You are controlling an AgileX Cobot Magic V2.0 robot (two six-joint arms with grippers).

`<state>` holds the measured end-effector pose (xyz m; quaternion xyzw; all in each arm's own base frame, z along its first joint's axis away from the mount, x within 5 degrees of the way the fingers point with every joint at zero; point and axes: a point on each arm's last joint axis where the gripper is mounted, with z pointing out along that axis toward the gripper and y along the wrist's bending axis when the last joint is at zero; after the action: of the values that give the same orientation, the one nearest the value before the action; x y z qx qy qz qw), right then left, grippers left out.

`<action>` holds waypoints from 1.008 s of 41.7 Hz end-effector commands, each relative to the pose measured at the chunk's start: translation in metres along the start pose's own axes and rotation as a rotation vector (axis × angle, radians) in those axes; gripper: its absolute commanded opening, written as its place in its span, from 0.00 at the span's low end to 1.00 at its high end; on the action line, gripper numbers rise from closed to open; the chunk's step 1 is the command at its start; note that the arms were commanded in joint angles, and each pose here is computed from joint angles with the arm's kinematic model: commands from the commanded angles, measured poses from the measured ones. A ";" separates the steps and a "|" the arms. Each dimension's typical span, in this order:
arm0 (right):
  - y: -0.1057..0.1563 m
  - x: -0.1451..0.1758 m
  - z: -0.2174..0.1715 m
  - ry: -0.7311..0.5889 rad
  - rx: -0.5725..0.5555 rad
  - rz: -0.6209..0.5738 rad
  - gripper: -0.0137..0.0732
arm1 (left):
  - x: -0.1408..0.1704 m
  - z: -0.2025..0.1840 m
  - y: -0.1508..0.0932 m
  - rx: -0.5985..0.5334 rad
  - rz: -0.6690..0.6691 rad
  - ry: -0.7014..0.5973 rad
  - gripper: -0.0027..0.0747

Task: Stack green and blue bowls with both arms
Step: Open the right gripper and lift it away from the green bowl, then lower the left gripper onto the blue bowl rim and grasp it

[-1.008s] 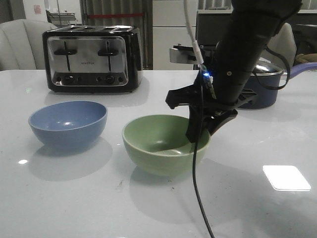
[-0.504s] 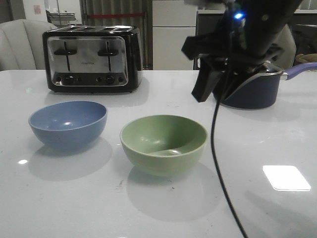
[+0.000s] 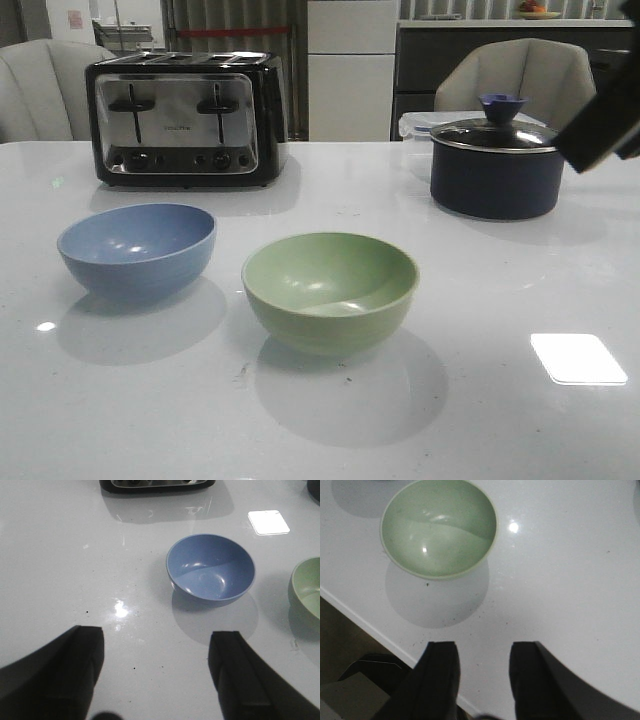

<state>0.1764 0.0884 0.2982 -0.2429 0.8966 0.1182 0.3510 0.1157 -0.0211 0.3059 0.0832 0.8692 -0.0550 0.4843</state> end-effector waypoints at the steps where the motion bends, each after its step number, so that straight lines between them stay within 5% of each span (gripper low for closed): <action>1: 0.002 0.005 -0.021 -0.112 0.015 -0.023 0.60 | -0.014 -0.003 -0.001 0.004 0.007 -0.095 0.69; 17: 0.006 0.022 -0.040 -0.180 0.019 -0.029 0.60 | -0.028 0.030 -0.001 0.030 0.004 0.063 0.69; 42: 0.006 0.022 -0.040 -0.179 0.019 -0.029 0.60 | -0.069 0.187 -0.011 0.076 0.035 0.380 0.69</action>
<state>0.1330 0.0698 0.2981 -0.2432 0.8788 0.1236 0.3915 0.2852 -0.0654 0.2549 0.1263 0.9528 -0.0605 0.2693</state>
